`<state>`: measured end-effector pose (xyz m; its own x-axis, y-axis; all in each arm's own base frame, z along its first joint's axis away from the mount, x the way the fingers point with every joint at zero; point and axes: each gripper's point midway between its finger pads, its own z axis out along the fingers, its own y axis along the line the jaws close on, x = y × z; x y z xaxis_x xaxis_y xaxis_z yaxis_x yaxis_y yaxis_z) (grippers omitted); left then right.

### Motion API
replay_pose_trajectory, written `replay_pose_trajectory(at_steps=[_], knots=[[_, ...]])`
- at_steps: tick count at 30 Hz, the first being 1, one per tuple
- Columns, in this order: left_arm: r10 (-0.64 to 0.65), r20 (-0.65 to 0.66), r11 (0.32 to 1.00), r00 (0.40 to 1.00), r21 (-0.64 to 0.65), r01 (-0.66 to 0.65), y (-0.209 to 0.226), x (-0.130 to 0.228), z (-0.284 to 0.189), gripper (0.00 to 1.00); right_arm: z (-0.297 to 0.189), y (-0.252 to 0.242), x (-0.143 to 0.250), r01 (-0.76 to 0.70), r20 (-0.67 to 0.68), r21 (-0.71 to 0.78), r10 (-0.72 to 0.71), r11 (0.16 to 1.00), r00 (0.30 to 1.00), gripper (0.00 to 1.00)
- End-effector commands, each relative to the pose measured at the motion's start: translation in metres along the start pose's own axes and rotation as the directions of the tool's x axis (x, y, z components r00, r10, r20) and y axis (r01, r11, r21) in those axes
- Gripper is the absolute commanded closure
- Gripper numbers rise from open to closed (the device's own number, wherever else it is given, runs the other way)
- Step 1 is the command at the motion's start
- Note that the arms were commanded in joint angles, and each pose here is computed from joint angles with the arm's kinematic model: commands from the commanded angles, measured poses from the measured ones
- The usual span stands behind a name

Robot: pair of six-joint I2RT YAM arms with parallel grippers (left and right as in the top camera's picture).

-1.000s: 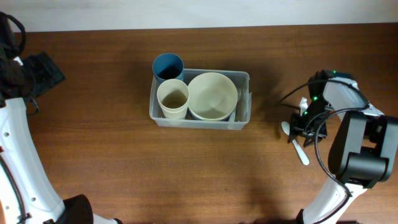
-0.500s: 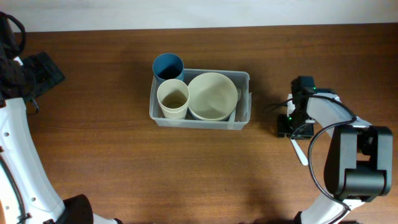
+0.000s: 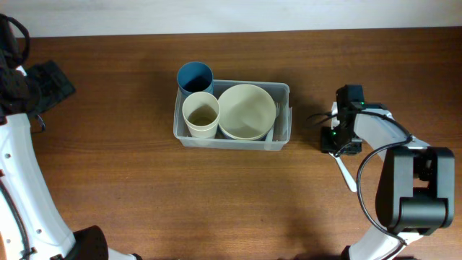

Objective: Pack container
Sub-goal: 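Move the right gripper to the white spoon and grasp it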

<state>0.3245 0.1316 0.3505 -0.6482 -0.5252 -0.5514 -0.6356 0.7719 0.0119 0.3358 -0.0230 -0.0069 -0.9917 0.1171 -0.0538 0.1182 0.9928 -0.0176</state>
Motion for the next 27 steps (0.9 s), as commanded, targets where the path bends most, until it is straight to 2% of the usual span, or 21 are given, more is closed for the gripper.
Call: replay_pose_trajectory(at_steps=[1, 5, 16, 27], knots=[[-0.010, -0.008, 1.000, 1.000, 0.000, 0.010, 0.000, 0.001, 0.002, 0.00, 0.044, -0.006, 0.043, 0.014, -0.170, 0.043, -0.006, 0.999, 0.985, 0.62], [-0.010, -0.008, 1.000, 1.000, 0.000, 0.010, 0.000, 0.001, 0.002, 0.01, 0.044, -0.006, 0.043, 0.011, -0.169, 0.043, -0.003, 0.999, 0.986, 0.68], [-0.010, -0.008, 1.000, 1.000, 0.000, 0.010, 0.000, 0.001, 0.002, 0.01, 0.034, -0.004, 0.024, 0.006, -0.134, 0.033, -0.001, 0.999, 0.991, 0.68], [-0.010, -0.008, 1.000, 1.000, 0.000, 0.010, 0.000, 0.001, 0.002, 0.01, -0.034, 0.023, -0.032, 0.012, -0.069, -0.114, -0.020, 0.993, 0.997, 0.68]])
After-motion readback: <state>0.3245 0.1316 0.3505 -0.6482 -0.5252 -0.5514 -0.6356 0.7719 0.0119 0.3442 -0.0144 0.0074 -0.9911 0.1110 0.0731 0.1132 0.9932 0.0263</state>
